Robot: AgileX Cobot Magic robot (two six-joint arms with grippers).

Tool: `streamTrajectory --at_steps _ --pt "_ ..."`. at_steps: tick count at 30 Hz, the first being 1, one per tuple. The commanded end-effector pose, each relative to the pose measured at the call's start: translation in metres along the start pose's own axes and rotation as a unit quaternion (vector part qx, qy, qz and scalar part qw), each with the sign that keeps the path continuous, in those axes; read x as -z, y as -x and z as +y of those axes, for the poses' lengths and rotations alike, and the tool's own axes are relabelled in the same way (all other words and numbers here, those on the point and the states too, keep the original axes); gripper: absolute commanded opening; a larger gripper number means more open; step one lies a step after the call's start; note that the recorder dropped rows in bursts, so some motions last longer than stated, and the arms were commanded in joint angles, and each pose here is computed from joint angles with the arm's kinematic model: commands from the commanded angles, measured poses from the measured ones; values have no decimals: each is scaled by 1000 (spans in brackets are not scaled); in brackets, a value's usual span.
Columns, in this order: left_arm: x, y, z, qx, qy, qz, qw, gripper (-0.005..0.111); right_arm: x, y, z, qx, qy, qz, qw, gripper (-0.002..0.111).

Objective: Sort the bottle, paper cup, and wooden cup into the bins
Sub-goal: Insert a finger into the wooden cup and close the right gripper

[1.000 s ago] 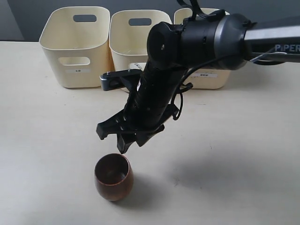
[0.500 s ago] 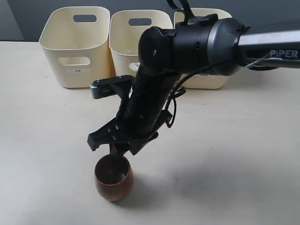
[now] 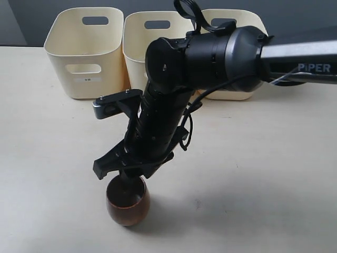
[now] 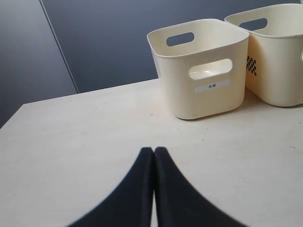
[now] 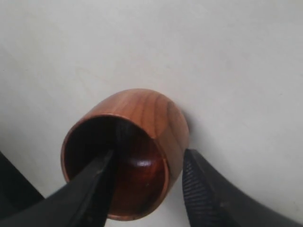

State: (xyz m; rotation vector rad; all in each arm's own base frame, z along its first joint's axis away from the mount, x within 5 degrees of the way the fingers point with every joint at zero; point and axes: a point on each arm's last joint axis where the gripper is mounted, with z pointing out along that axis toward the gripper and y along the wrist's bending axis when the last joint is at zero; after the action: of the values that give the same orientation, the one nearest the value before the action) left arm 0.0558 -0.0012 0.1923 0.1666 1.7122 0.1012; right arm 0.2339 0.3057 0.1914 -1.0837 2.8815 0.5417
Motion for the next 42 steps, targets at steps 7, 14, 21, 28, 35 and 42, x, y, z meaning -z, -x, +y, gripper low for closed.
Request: streamTrajectory --at_steps 7,14,21,28,35,42 --pt "0 0 0 2 -2 -3 1000 0 0 0 0 1 -3 -3 1000 44" --pt "0 0 0 2 -2 -3 1000 0 0 0 0 -7 -4 -5 1000 44" --pt "0 0 0 2 -2 -3 1000 0 0 0 -1 -6 -5 -5 1000 44" --pt "0 0 0 2 -2 -3 1000 0 0 1 -1 -6 -6 -7 1000 44" --pt "0 0 0 2 -2 -3 1000 0 0 1 -1 -6 -6 -6 1000 44" --pt "0 0 0 2 -2 -3 1000 0 0 1 -1 -4 -9 -9 1000 44"
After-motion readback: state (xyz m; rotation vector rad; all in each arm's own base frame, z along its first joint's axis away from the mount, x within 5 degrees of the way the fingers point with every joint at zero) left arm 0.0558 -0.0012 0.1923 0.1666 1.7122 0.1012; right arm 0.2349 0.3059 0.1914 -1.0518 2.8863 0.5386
